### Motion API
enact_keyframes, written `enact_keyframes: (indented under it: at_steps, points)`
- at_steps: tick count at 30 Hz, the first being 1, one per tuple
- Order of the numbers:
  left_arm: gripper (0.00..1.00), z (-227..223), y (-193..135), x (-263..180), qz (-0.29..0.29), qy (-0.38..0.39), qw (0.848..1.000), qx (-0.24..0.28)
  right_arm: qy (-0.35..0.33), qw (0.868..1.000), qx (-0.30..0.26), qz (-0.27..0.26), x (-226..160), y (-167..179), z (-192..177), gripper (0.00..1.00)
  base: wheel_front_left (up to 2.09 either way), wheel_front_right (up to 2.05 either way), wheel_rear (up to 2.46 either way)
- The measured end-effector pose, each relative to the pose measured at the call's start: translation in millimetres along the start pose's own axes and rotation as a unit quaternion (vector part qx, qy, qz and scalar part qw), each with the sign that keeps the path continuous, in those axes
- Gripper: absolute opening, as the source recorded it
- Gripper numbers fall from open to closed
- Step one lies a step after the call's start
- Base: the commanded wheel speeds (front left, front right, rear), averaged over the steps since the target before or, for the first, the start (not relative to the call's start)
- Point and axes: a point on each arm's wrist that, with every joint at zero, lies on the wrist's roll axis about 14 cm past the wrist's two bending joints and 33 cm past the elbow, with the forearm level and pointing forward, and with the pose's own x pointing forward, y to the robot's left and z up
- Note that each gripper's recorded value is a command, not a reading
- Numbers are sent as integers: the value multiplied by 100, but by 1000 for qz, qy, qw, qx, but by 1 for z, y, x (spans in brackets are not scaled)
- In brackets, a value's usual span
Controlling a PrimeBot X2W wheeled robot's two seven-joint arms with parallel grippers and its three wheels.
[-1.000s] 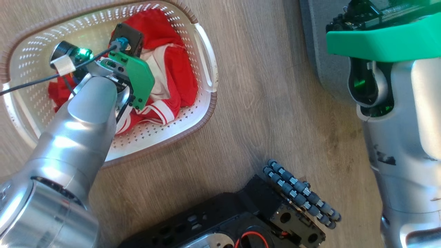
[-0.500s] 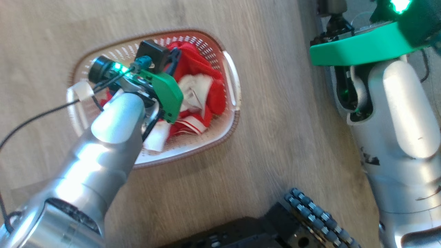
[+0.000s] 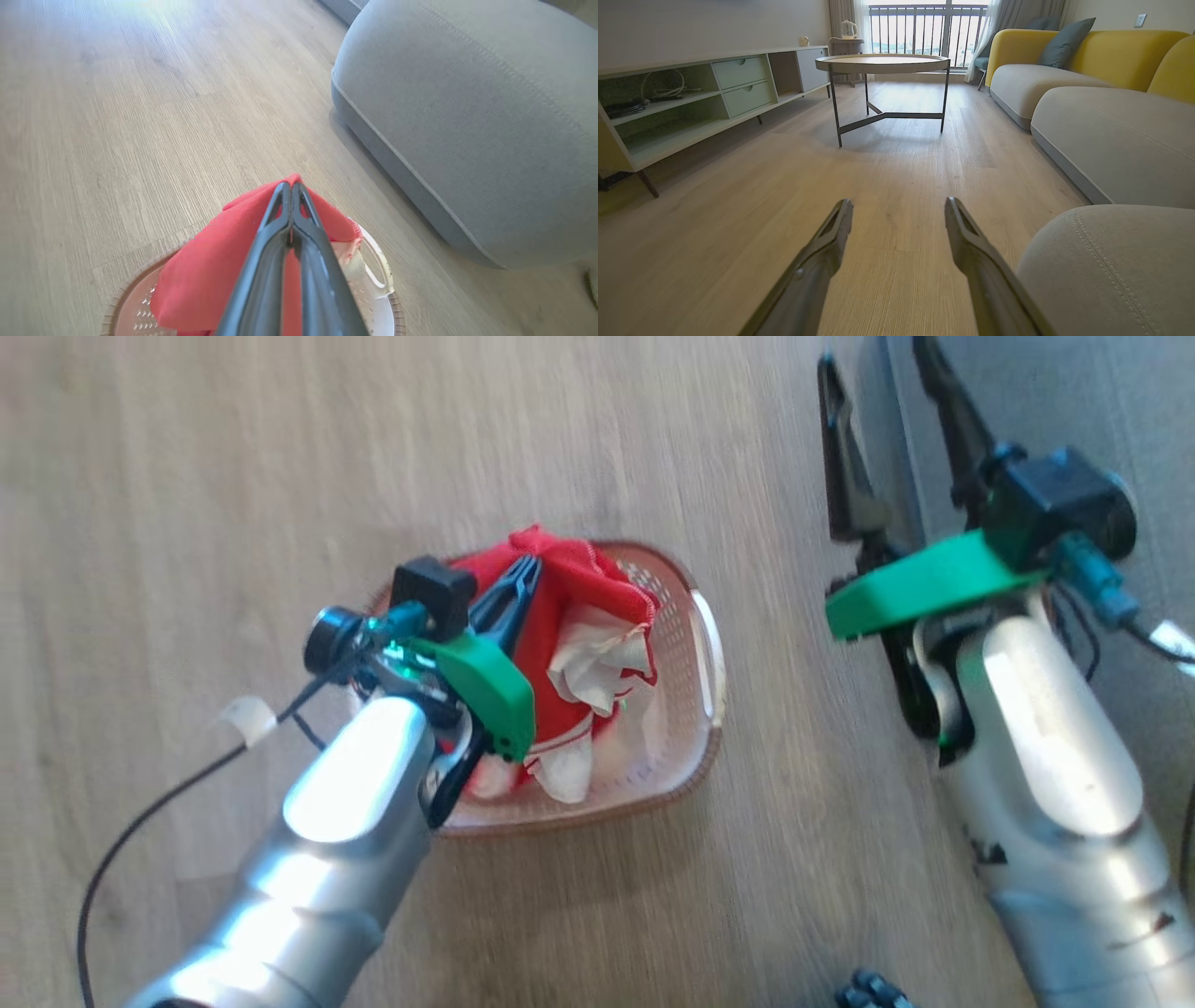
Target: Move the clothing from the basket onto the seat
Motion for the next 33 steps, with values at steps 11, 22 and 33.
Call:
enact_keyframes:
  at_steps: [11, 22, 33]
  points:
    - [0, 58, -27, -70, 27, -85, 996, 26, 0, 1000, 15, 20, -51, 34, 27, 100, 0, 0, 0]
    - [0, 146, -70, -119, 8, -214, 974, 76, -2, 999, 19, 27, -94, 56, 41, 100, 0, 0, 0]
    - [0, 250, -128, -146, -62, -337, 927, 155, -2, 999, 26, 36, -102, 70, 42, 100, 0, 0, 0]
